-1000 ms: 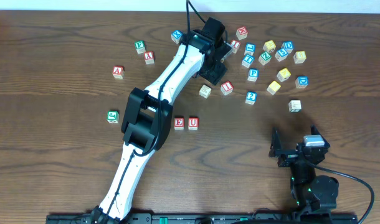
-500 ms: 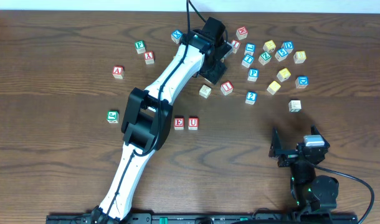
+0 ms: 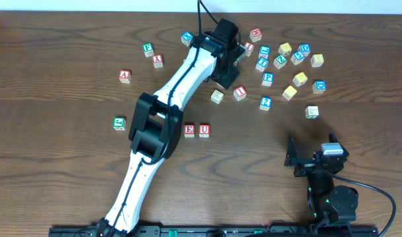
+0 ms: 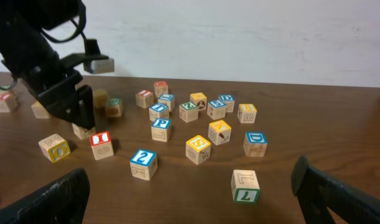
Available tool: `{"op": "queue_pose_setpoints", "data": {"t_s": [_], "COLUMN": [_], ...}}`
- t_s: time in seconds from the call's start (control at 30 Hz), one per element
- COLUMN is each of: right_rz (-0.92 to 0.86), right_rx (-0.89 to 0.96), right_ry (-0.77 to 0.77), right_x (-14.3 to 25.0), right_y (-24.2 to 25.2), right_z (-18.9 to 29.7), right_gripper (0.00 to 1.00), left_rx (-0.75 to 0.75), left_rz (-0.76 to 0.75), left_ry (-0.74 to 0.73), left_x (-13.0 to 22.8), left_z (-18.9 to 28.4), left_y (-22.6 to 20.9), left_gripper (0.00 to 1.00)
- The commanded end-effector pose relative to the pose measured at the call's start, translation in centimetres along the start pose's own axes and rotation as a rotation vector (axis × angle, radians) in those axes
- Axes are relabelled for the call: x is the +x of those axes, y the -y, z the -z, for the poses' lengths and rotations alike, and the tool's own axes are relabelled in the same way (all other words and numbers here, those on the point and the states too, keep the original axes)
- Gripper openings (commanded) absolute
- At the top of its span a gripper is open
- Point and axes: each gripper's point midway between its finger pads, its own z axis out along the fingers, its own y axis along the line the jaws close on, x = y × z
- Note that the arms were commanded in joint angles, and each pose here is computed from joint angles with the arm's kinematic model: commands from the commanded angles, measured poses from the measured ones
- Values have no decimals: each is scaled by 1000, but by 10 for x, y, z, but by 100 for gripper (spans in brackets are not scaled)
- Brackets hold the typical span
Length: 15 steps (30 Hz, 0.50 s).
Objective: Spell out NEURIPS
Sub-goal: 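Lower the open left gripper around the green R block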
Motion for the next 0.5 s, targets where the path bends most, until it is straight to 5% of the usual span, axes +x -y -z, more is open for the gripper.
{"op": "queue_pose_setpoints", "data": {"t_s": [0.0, 0.47], "right_rz": [-14, -14], "right_rx": [9, 9], "right_ry": [-2, -2], "right_x": [1, 1], "right_y": [2, 2], "right_z": [0, 0], "right_gripper": [99, 99], "left_rx": [-3, -5], "left_rz": [-4, -4], "left_ry": [-52, -45], "left_x": [13, 12], "left_z": [-26, -28], "left_y": [-3, -4], "left_gripper": [62, 62]}}
